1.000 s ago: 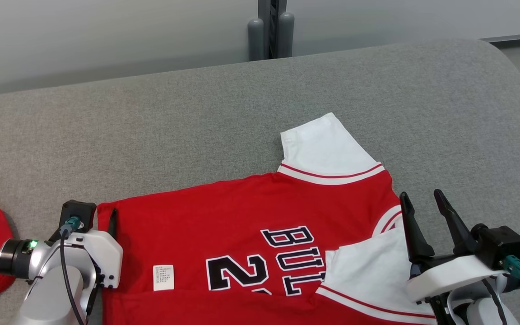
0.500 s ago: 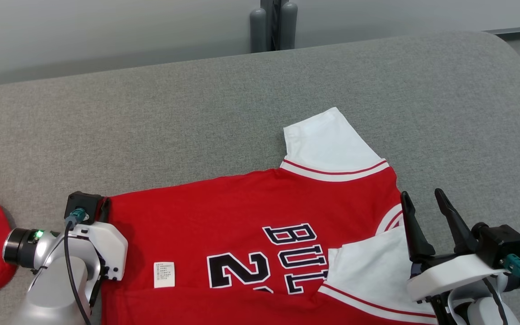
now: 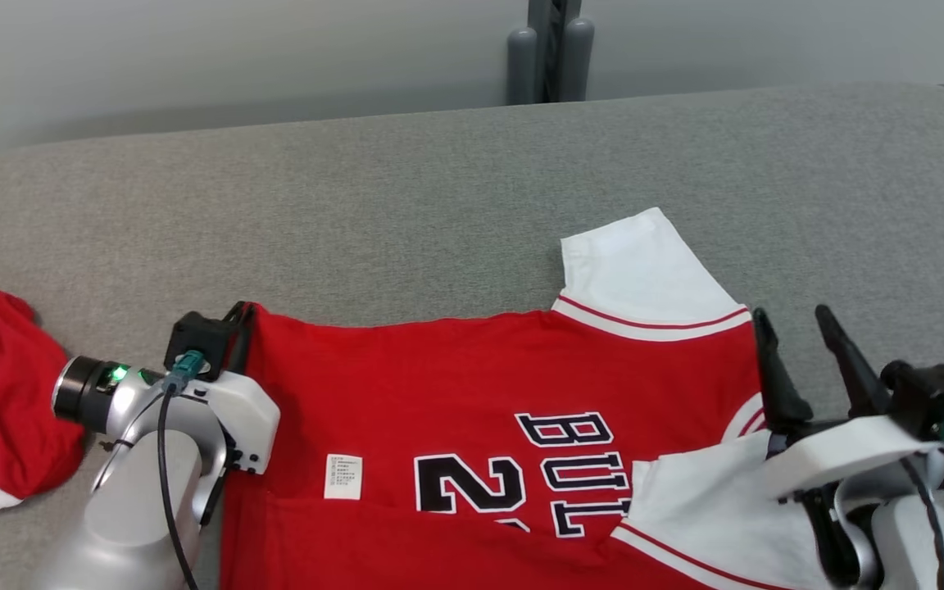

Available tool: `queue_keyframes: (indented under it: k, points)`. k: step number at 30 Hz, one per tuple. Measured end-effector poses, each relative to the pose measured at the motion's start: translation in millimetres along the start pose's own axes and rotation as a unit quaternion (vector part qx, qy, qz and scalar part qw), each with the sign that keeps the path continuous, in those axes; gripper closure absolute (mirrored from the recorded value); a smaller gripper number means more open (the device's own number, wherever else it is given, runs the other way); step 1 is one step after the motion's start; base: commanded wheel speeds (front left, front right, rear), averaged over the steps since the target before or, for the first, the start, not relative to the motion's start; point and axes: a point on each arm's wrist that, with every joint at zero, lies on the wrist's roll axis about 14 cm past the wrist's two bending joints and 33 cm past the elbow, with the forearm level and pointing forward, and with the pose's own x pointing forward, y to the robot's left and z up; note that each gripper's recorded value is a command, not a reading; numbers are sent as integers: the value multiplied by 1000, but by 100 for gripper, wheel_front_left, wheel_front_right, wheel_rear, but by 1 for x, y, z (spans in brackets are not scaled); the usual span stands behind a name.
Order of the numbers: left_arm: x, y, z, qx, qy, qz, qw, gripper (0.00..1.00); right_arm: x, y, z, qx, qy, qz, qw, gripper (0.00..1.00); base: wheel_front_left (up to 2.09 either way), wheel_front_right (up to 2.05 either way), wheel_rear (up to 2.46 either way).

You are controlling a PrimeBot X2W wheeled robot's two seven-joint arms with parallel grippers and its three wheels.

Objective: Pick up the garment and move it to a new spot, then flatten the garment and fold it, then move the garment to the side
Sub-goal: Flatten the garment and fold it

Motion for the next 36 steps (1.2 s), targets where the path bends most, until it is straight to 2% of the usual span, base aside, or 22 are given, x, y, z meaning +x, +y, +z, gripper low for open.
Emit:
queue_keyframes:
  k: [5,12,16,21,27,36]
  points:
    - [-15,-3,1,7,-17,-2,1000,100,36,-3,7,8,19,0,1000,0,0,0,0]
    - [-29,-5,1,1,-28,-2,1000,100,100,-2,-13,36,123,3,992,0,0,0,0]
    - [-31,-5,0,-2,-30,0,1000,100,125,4,-26,12,169,15,985,0,0,0,0]
    - [-35,1,-3,-3,-28,8,1000,100,140,-2,-53,-27,226,13,974,0,0,0,0]
    - [-39,3,-7,-7,-23,13,1000,100,148,6,-72,-18,261,15,965,0,0,0,0]
    - [-36,0,-15,-4,-12,8,1000,100,155,1,-86,-12,295,2,956,0,0,0,0]
